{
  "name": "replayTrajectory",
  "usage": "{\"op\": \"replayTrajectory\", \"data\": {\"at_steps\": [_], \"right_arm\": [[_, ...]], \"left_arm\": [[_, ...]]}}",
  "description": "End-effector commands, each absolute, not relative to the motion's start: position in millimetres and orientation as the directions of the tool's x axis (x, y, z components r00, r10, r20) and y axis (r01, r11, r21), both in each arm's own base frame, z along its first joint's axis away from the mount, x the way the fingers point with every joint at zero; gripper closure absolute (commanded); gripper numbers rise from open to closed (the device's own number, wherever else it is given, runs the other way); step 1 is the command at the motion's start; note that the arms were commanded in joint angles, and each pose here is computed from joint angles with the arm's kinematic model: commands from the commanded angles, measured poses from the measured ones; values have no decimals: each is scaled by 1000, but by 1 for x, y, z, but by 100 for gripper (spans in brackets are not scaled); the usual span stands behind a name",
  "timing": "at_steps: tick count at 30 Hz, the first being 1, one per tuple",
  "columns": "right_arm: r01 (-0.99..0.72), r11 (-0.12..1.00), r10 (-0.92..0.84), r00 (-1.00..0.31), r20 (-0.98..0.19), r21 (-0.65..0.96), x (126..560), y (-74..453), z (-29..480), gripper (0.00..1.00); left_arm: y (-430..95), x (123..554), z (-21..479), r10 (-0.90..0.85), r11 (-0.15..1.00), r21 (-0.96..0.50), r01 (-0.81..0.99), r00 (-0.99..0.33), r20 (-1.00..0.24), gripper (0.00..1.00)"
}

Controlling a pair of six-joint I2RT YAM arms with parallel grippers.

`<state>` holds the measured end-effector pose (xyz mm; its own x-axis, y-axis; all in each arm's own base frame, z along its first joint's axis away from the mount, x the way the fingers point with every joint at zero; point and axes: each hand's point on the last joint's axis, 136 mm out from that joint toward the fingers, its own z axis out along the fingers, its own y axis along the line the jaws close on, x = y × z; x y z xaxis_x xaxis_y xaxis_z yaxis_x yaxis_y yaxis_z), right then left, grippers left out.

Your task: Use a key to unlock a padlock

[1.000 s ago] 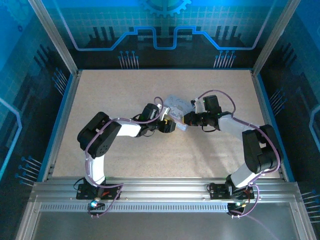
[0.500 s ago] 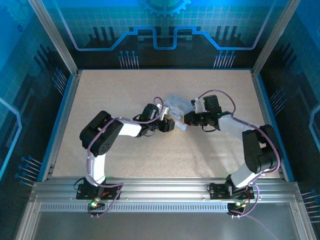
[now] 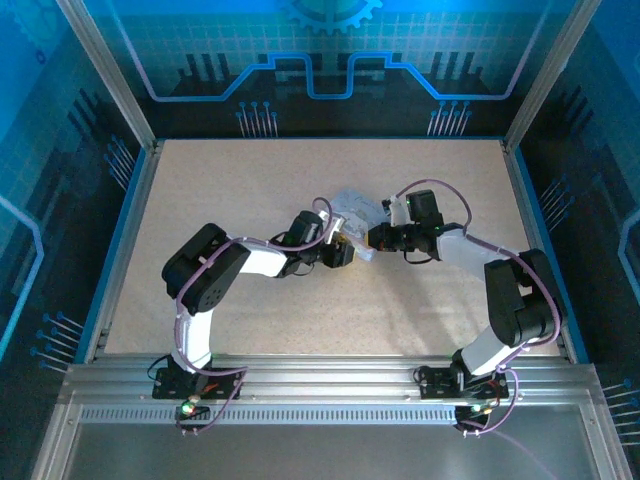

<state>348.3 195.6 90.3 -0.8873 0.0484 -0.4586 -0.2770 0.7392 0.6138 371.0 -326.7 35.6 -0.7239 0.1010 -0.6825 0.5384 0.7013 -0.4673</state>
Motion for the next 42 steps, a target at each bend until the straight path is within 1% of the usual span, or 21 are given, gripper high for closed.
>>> {"op": "replayTrajectory", "data": {"at_steps": [1, 6, 11, 21, 24, 29, 33, 38, 42], "right_arm": [[-205, 791, 34, -927, -375, 577, 335, 184, 61, 100], [-205, 791, 33, -927, -375, 577, 335, 184, 61, 100], [-206, 789, 34, -926, -375, 579, 335, 185, 62, 100], [-206, 785, 37, -926, -376, 584, 335, 186, 62, 100], [-213, 775, 43, -922, -385, 596, 336, 189, 66, 100], [-252, 756, 56, -895, -443, 604, 338, 193, 88, 100], [-311, 761, 40, -854, -519, 570, 336, 189, 110, 100], [-407, 763, -27, -796, -605, 501, 320, 182, 127, 100], [-488, 741, -80, -747, -660, 462, 301, 182, 127, 100]], "left_arm": [[-327, 375, 37, 87, 705, -460, 540, -709, -699, 50], [-327, 379, 39, 66, 715, -464, 523, -711, -700, 51], [-327, 380, 39, 57, 718, -468, 515, -714, -698, 55], [-328, 381, 38, 59, 721, -467, 511, -717, -694, 69], [-329, 380, 40, 62, 720, -467, 514, -718, -694, 75], [-328, 376, 44, 58, 724, -472, 502, -727, -684, 76], [-330, 371, 57, 24, 718, -509, 475, -747, -664, 76], [-333, 362, 71, -4, 714, -549, 435, -782, -624, 77], [-331, 357, 77, -15, 728, -568, 383, -820, -572, 78]]}}
